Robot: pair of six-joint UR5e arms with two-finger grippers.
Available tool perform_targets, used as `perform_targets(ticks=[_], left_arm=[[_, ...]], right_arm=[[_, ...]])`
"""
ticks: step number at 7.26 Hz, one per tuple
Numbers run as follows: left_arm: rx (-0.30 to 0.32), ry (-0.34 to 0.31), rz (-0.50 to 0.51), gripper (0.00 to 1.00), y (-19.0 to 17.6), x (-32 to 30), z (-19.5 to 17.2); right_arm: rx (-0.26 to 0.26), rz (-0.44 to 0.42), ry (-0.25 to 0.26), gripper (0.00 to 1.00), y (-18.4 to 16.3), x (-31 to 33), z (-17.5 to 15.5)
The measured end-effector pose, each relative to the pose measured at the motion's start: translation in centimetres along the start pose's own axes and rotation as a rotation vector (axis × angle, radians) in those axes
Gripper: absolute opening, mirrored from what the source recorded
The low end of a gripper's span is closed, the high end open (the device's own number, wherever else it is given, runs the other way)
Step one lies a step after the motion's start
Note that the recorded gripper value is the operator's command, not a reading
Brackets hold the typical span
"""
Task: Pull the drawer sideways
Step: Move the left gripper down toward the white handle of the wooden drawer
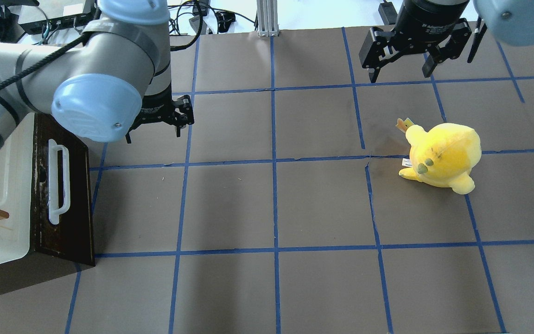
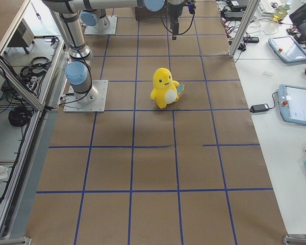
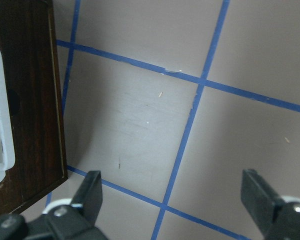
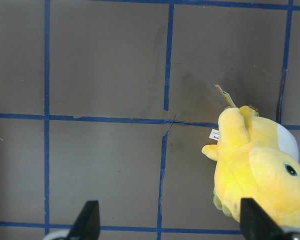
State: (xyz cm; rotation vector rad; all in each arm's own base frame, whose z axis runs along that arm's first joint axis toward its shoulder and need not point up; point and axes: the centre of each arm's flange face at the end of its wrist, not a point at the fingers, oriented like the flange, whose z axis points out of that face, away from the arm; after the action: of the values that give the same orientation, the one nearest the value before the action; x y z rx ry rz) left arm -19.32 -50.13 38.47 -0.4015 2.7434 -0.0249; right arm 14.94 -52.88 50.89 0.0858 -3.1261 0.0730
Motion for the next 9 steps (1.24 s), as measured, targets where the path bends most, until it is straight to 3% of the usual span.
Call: perform_targets(ticks=[4,5,8,9], left_arm=[[0.067,-0.473,0.086,1.0,0.5,0.6,8.7],[0.069,-0.538,0.115,1.0,0.7,0.5,10.2],[-0.002,-0.632,0.148,1.0,-0.2,-1.0,14.4],[-0.006,-0.691,0.159,1.0,-1.0,-2.0,15.6]], right_arm=[[0.0,0.0,0.0,1.0,0.0,0.0,0.0],[0.0,0.0,0.0,1.0,0.0,0.0,0.0],[0.0,0.0,0.0,1.0,0.0,0.0,0.0],[0.0,0.0,0.0,1.0,0.0,0.0,0.0]])
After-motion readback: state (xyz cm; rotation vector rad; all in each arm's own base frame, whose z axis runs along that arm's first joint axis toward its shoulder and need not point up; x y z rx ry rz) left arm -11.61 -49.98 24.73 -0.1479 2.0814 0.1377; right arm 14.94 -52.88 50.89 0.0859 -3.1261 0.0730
